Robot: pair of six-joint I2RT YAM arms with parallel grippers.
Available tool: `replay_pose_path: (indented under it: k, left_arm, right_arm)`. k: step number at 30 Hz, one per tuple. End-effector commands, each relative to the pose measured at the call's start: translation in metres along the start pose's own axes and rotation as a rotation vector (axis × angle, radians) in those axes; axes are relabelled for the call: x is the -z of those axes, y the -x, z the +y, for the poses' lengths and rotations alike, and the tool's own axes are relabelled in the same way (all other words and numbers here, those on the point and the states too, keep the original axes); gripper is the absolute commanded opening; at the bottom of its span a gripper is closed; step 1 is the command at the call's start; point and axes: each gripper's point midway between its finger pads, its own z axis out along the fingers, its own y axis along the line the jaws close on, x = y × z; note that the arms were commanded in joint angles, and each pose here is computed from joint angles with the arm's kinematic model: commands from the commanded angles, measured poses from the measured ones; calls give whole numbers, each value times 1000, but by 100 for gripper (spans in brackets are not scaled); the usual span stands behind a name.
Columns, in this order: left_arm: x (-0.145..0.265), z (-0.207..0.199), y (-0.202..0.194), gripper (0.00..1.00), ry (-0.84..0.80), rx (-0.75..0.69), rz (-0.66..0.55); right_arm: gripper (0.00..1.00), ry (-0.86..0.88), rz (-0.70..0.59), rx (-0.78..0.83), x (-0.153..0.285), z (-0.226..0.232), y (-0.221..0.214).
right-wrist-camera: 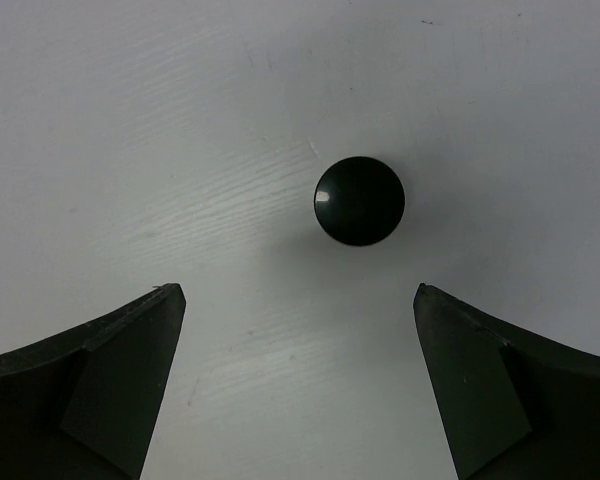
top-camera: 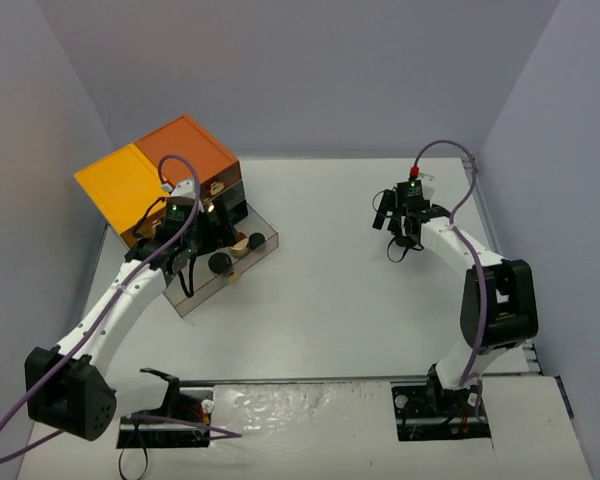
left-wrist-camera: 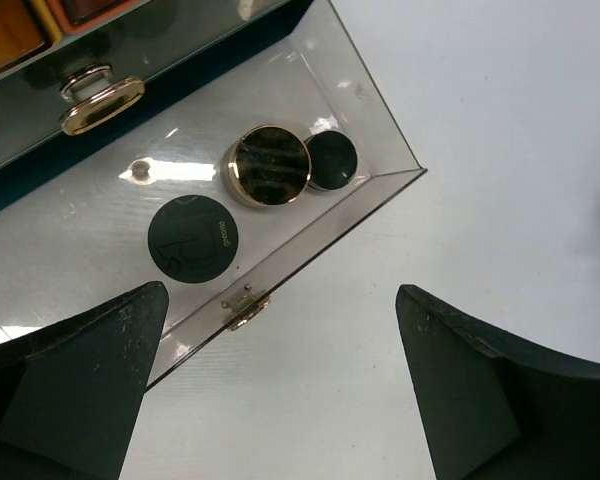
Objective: Organize the makeup
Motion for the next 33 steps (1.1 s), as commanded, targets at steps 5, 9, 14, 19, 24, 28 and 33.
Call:
replay_pose_path:
  k: [5,9,14,19,24,28,33]
  left_arm:
    - [35,-37,21,97,-167,-151,3]
    - [38,-42,20,97,-190,-163,23]
    - [41,-42,17,97,-192,-176,40]
    - [44,-38,14,97,-182,-196,47]
    - [47,-40,16,97,-194,-197,48]
    - [49,-45,19,97,-210,-194,45]
    - [50,-57,19,97,-257,-168,78]
  right_arm:
    - [91,-36,29,3,-47,-9,11]
    - [89,-39,72,16,-63,-15,1]
    - [84,-16,106,80,-74,-13,-7]
    - [73,5,129,112,-76,-13,-16]
    - [48,20,137,137,-74,-12,-21]
    - [25,73,116,170,-60,1,-22]
    - [5,214,41,349,-20,55,-24]
